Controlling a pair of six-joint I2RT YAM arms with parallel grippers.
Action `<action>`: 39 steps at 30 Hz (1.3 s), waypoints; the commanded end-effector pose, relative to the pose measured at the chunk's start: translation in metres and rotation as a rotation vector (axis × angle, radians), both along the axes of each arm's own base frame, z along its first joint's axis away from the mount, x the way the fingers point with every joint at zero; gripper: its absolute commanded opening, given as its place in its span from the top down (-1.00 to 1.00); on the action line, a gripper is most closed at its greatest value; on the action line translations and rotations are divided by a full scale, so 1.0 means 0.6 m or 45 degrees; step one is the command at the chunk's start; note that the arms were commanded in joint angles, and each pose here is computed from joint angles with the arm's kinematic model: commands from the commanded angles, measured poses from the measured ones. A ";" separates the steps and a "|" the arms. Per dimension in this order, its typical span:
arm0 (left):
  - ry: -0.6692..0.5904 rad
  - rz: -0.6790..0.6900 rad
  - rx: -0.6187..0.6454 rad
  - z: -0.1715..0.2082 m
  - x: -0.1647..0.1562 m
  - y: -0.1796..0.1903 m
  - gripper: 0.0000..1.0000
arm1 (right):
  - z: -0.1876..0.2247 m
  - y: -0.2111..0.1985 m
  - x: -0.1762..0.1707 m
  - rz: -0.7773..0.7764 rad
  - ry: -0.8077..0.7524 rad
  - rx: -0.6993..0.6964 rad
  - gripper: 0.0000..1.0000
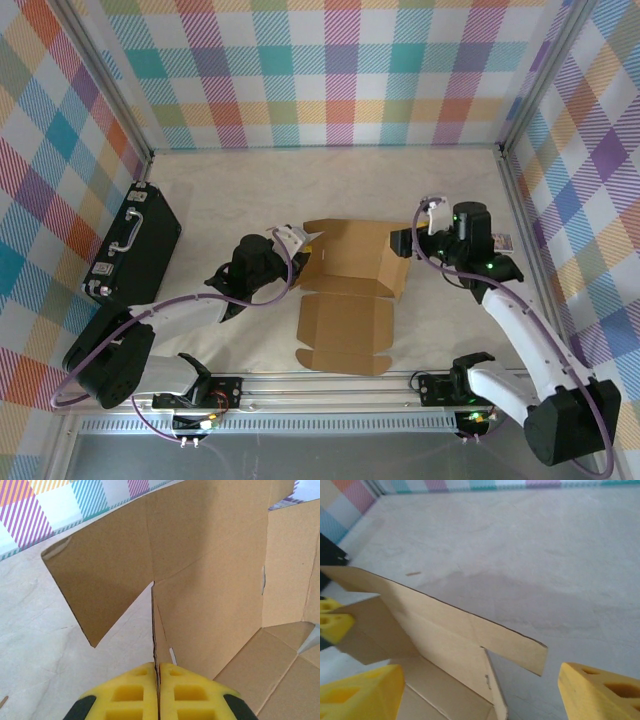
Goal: Fold the paper box
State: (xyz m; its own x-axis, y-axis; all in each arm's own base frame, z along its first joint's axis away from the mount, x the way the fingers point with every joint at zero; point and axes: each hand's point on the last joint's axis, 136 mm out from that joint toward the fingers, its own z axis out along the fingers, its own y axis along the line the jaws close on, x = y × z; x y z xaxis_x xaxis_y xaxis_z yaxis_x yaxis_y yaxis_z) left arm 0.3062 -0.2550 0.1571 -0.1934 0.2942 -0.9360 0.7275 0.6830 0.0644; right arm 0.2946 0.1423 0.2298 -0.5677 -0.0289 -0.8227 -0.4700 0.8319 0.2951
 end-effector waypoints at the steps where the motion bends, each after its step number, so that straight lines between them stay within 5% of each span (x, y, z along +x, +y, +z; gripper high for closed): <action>1: 0.044 0.057 0.032 -0.010 -0.003 0.014 1.00 | 0.039 0.044 -0.046 0.192 0.001 0.125 -0.54; 8: 0.171 0.350 -0.008 0.000 0.030 0.052 1.00 | -0.017 0.118 -0.100 0.336 0.073 0.022 -0.48; 14: 0.220 0.513 -0.031 0.015 0.035 0.085 1.00 | -0.063 0.175 -0.086 0.447 0.046 -0.068 -0.47; 20: 0.188 0.418 0.003 0.007 0.021 0.076 1.00 | -0.041 0.207 -0.051 0.552 -0.039 -0.195 -0.52; 27: 0.120 0.269 0.034 0.010 0.002 0.059 1.00 | 0.054 0.226 -0.051 0.876 -0.397 -0.400 -0.56; 34: 0.073 0.183 0.044 0.009 -0.008 0.049 1.00 | 0.034 0.217 -0.053 1.246 -0.259 -0.508 -0.51; 39: 0.050 0.162 0.059 0.006 -0.010 0.048 1.00 | -0.008 0.229 0.006 1.234 -0.190 -0.621 -0.41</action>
